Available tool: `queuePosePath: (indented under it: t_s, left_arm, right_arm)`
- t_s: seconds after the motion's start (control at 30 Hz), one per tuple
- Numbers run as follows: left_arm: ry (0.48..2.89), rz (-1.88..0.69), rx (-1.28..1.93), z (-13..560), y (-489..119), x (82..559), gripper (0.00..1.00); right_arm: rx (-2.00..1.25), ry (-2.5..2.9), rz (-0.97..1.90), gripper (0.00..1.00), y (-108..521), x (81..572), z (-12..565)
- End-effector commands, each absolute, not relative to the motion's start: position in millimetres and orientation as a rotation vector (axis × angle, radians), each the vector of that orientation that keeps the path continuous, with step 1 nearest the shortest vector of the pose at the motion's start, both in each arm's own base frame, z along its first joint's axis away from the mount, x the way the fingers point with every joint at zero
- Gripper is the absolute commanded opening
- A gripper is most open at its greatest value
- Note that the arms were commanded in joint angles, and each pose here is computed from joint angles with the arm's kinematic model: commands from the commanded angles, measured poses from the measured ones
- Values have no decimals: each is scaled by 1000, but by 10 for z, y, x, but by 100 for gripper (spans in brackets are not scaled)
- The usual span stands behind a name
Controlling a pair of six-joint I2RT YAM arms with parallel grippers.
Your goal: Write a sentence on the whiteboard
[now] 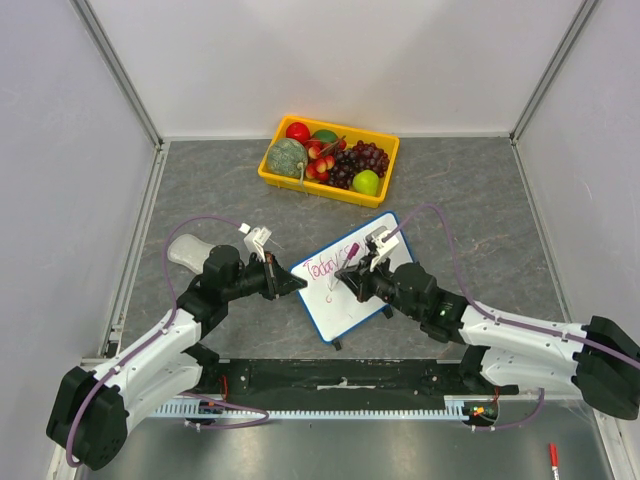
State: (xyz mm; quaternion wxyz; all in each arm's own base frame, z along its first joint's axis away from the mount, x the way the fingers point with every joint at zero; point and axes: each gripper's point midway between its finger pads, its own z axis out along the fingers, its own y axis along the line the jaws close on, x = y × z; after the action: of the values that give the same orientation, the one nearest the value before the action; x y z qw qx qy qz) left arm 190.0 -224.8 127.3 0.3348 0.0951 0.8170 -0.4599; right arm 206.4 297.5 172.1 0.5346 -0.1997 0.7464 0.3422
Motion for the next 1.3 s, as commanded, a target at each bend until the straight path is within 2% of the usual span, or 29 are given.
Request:
queuePosePath:
  t_s: [0.0, 0.8, 1.27]
  left_arm:
    - [2327, -957, 296, 688, -1965, 1786, 2]
    - [2328, -952, 295, 680, -1960, 1785, 2]
    - [2326, -952, 293, 684, -1958, 1788, 2]
  right_arm:
    - [-478, 1803, 794, 0, 2893, 2033, 1596]
    - [-477, 1815, 786, 0, 2823, 1997, 1554]
    - [-394, 1708, 803, 0, 2810, 2098, 2066]
